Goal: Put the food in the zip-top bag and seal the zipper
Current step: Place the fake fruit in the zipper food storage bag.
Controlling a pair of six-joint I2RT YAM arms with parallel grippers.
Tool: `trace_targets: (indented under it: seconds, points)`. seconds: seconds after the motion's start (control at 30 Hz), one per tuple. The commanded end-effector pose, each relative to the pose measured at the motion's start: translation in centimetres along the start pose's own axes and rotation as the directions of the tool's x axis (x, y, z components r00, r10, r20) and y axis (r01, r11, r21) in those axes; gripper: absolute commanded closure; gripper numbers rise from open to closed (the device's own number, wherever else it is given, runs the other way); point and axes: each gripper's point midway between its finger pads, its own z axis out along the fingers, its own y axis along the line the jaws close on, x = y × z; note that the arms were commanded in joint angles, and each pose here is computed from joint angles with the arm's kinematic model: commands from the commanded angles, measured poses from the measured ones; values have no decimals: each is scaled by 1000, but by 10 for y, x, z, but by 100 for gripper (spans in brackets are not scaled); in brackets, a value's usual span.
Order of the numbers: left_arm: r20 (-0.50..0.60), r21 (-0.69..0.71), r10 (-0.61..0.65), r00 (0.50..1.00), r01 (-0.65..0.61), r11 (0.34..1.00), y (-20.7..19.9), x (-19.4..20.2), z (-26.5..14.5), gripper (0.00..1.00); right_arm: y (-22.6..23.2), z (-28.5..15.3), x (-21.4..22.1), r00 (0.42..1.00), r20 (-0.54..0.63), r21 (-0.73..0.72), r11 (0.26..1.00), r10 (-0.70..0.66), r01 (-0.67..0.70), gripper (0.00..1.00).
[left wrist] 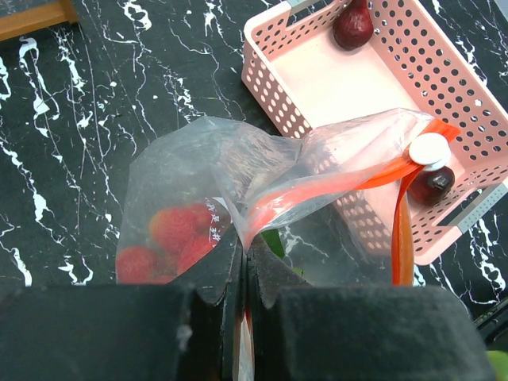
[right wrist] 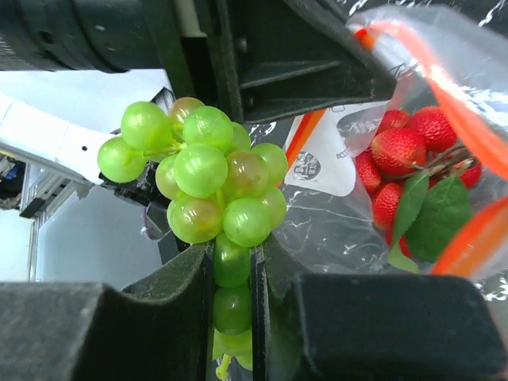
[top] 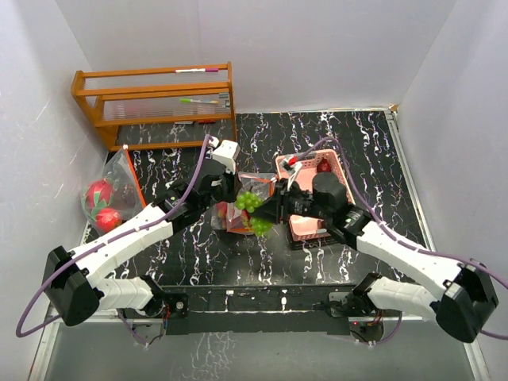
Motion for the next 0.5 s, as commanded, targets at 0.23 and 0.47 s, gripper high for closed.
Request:
trace_targets:
  seconds: [0.23,0.47]
  points:
    - [92,66,-44,995,38,997,-13,-31,-12,100,-59,34,-17,970,183,271,941,157,-204,89]
    - [82,118,-78,994,68,991,-21,-26,-19,100,-86,42,-44,940,335,477,849,63,-227,87]
